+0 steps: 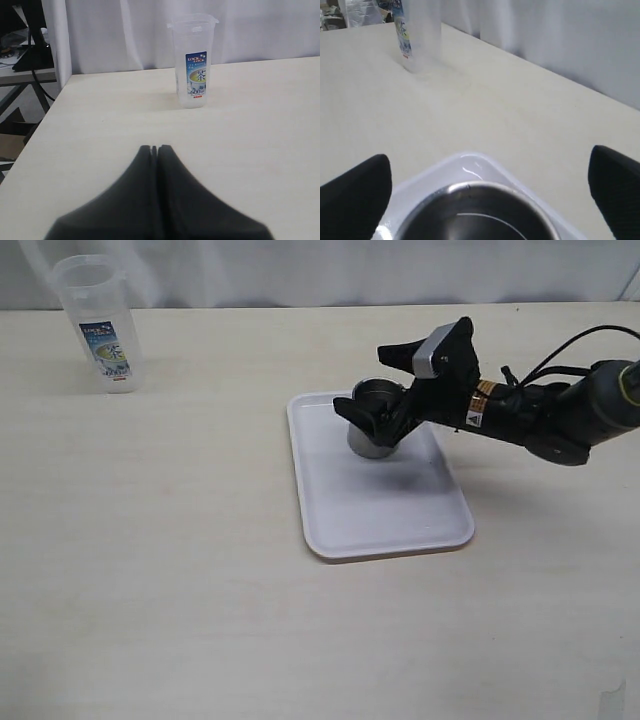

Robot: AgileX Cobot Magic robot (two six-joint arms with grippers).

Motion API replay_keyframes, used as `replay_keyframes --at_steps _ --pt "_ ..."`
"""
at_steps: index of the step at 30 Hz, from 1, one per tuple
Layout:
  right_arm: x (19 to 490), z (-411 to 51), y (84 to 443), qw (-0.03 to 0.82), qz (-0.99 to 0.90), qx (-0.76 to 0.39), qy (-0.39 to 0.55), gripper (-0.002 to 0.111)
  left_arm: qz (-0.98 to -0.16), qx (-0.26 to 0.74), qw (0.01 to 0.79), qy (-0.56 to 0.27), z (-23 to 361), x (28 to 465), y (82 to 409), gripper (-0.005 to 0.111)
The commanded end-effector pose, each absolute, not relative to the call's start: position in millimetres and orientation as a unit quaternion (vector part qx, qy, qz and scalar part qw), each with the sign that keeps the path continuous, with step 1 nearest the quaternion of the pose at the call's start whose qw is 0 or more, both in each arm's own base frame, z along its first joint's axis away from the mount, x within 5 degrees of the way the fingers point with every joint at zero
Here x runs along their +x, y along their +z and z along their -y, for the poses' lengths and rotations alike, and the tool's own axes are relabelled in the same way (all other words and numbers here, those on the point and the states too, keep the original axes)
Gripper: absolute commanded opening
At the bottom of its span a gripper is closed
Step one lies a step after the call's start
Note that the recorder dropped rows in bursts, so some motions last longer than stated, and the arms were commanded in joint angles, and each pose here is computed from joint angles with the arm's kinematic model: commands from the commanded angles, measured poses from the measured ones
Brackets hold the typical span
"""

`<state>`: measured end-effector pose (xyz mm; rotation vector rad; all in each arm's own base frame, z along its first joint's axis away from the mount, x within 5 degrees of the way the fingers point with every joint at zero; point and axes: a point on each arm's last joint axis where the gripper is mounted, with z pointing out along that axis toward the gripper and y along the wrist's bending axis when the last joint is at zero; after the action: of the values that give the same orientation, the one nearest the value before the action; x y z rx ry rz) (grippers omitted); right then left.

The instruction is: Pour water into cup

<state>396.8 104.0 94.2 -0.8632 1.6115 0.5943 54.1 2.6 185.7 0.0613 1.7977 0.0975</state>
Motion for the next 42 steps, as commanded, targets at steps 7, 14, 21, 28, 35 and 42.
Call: replay_keyframes --at_steps 7,14,21,28,35,42 --pt "394.7 -104.4 152.0 0.616 -0.640 -0.392 0.241 0.110 -0.780 0.024 0.624 0.042 -2.8 54.2 185.4 0.000" --pt "391.0 -91.7 205.2 0.630 -0.684 -0.302 0.210 0.109 -0.780 0.024 0.624 0.042 -2.8 54.2 185.4 0.000" --pt "374.6 -67.0 262.3 0.597 -0.767 -0.199 0.123 0.048 -0.780 0.024 0.624 0.042 -2.8 54.2 185.4 0.000" --pt "344.8 -64.8 310.9 0.608 -0.758 -0.197 0.128 0.004 -0.780 0.024 0.624 0.042 -2.8 54.2 185.4 0.000" --pt "299.9 -63.0 360.1 0.622 -0.743 -0.203 0.140 0.004 -0.780 0.024 0.624 0.042 -2.8 54.2 185.4 0.000" --pt "231.4 -56.2 383.3 0.663 -0.708 -0.199 0.138 0.004 -0.780 0.024 0.624 0.042 -2.8 54.2 185.4 0.000"
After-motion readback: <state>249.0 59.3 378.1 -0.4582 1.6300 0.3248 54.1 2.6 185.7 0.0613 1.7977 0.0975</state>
